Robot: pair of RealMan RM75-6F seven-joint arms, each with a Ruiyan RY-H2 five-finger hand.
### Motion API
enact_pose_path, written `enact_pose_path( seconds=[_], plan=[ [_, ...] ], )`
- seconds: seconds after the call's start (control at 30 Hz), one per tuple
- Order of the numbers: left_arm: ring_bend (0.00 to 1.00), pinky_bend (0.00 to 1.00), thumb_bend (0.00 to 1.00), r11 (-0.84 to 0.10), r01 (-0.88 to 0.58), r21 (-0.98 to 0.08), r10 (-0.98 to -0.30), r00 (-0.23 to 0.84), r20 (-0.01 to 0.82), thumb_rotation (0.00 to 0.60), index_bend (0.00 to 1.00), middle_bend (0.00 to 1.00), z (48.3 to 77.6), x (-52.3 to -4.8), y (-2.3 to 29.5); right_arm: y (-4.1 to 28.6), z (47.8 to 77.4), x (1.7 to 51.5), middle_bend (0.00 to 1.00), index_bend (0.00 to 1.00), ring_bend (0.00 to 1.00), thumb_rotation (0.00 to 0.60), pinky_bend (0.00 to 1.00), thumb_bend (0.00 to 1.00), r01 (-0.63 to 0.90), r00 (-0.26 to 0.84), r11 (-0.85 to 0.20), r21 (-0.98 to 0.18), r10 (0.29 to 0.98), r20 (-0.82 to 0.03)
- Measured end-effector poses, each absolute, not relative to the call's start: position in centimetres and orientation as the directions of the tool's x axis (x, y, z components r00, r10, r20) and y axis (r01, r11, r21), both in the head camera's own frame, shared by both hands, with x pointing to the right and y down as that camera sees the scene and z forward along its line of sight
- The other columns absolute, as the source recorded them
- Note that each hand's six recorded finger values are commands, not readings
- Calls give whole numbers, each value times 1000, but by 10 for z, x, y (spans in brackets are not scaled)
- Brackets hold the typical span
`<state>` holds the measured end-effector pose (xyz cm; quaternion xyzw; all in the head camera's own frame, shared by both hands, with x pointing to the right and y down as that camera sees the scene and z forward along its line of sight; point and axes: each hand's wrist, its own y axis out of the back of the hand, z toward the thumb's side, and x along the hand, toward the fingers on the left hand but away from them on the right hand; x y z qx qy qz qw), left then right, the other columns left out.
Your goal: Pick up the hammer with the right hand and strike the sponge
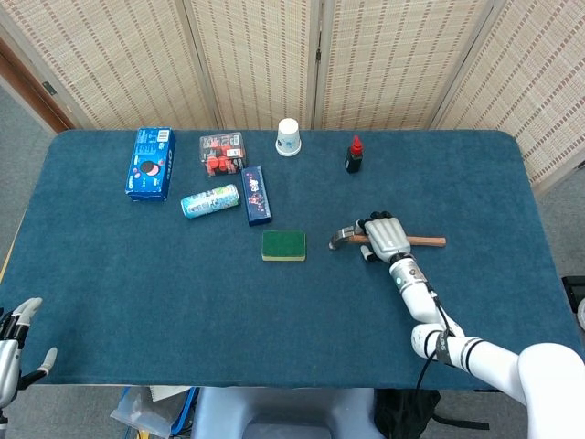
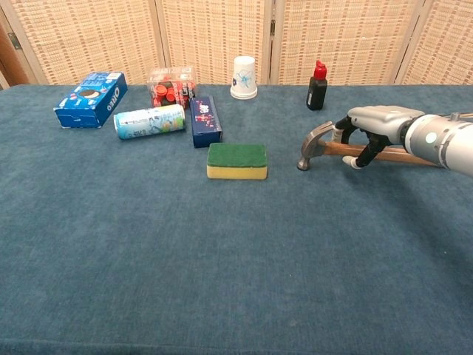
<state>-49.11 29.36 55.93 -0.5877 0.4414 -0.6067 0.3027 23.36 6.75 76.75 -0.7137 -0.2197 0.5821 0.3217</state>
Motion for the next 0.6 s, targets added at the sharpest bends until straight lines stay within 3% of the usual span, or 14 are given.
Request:
enact_pose_path(
  seconds=[0.6],
  plan=[
    [135,49,317,-430,-146,-891,-882,-143,449,600,83,126,558,-495,297,70,768,235,394,380,189,600,149,450,-67,221,-709,-702,676,-703]
  ],
)
